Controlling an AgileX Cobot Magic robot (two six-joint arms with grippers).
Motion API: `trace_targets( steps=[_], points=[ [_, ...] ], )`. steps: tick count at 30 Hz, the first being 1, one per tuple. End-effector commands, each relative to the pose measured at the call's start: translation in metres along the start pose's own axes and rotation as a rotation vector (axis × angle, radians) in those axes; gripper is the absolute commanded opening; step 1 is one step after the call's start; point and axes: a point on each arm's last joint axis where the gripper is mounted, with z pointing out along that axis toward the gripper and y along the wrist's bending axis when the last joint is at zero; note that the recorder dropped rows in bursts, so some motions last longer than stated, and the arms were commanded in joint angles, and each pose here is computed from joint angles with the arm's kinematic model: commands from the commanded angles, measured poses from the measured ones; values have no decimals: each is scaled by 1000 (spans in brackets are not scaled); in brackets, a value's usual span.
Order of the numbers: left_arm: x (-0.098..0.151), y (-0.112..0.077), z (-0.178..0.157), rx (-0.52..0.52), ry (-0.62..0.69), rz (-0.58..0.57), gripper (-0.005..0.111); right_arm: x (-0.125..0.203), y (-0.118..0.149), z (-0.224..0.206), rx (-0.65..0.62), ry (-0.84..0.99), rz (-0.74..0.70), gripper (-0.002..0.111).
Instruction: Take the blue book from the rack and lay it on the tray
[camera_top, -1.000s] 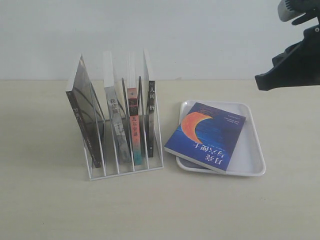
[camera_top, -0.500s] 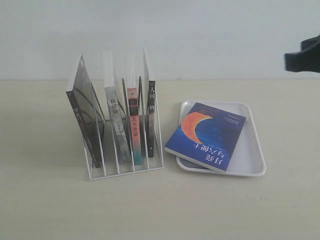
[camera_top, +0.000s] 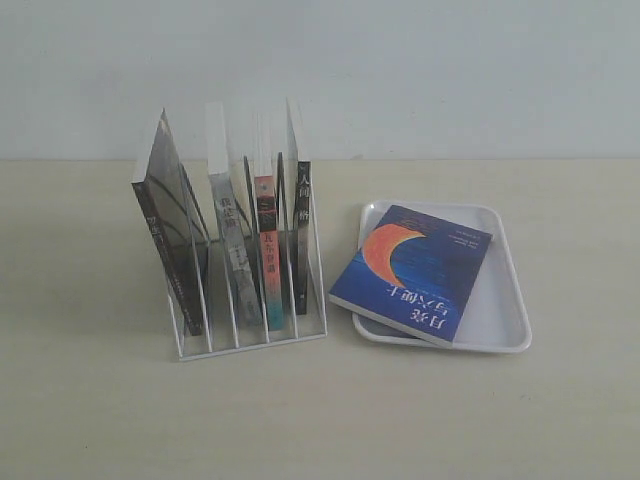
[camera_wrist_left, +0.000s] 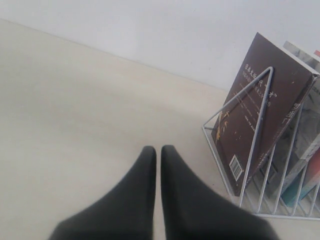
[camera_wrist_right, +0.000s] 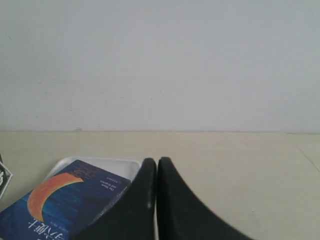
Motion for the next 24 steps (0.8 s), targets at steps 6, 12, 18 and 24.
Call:
trace_targets(
  steps=[6,12,18,24],
  points=[
    [0,0,0,4,-11,3,4,51,-2,-20,-8,-69,8,0],
    [0,0,0,4,-11,3,4,59,-2,-25,-12,-109,10,0],
    [0,0,0,4,-11,3,4,60,-2,-25,-16,-102,2,0],
    [0,0,0,4,-11,3,4,69,-2,-24,-34,-5,-2,0]
  ],
)
